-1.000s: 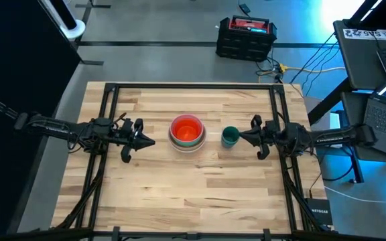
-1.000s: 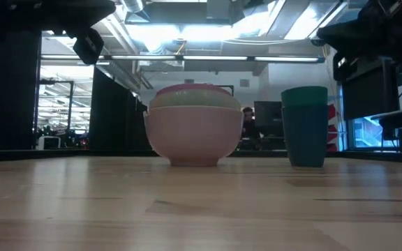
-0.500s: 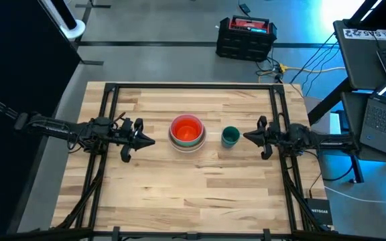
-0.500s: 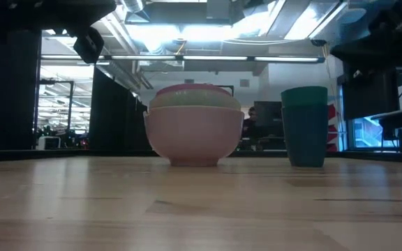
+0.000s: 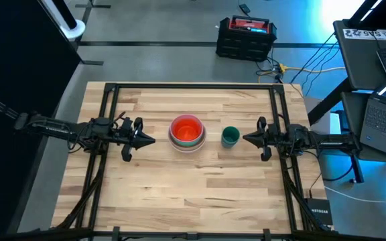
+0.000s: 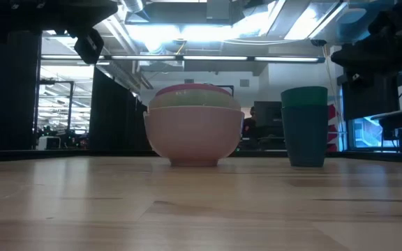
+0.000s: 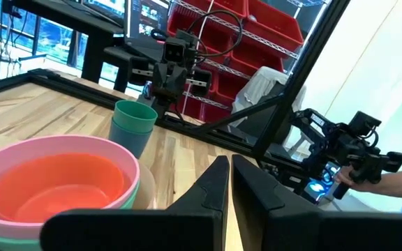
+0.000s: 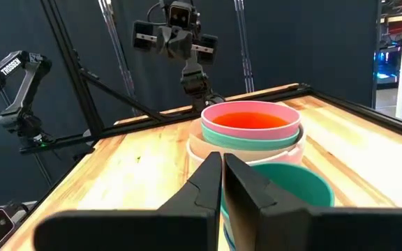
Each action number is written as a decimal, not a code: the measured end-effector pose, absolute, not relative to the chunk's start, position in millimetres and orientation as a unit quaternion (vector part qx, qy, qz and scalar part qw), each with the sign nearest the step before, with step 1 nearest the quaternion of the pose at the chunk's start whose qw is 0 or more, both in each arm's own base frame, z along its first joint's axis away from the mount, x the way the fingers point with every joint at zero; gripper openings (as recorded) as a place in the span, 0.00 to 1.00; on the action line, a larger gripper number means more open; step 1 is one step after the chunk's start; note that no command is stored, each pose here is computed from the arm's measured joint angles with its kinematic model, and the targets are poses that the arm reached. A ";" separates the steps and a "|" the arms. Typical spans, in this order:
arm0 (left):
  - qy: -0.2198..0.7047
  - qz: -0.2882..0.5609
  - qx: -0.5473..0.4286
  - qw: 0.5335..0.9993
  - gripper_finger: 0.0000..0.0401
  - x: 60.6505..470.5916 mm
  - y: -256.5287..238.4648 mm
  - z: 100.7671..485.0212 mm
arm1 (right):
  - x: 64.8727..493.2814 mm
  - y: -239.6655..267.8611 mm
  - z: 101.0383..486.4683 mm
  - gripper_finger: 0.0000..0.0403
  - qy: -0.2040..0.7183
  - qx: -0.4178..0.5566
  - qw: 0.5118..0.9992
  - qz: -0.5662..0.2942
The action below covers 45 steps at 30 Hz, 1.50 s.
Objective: Nest bowls inside each other
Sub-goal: Return to Home Position
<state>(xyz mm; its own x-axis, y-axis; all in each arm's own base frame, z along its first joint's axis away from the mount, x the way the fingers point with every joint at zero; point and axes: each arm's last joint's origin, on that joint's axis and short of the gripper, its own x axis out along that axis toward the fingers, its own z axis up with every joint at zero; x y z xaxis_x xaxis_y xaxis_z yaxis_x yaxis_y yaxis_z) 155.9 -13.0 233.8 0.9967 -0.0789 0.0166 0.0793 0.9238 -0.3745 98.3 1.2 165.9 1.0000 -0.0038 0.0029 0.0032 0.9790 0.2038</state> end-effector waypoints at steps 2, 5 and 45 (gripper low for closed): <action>0.004 -0.038 -0.180 0.983 0.00 155.9 -12.9 232.8 | 98.3 1.2 165.9 0.00 -0.001 0.102 0.995 -0.001; 0.015 -0.032 -0.159 0.987 0.00 156.0 -12.7 230.4 | 98.3 1.3 165.8 0.00 -0.001 0.103 0.995 0.000; -0.065 -0.025 -0.086 0.994 0.00 96.3 -5.8 178.8 | 98.3 1.4 165.7 0.00 0.000 0.103 0.995 0.001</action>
<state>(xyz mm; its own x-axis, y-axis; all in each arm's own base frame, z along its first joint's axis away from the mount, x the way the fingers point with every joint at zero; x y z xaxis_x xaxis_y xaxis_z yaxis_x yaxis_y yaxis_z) 96.3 -5.8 178.8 0.9902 -0.0394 0.1341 0.0619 0.9839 -0.1678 98.3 1.4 165.7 1.0000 0.0027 0.0006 -0.0027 0.9787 0.2055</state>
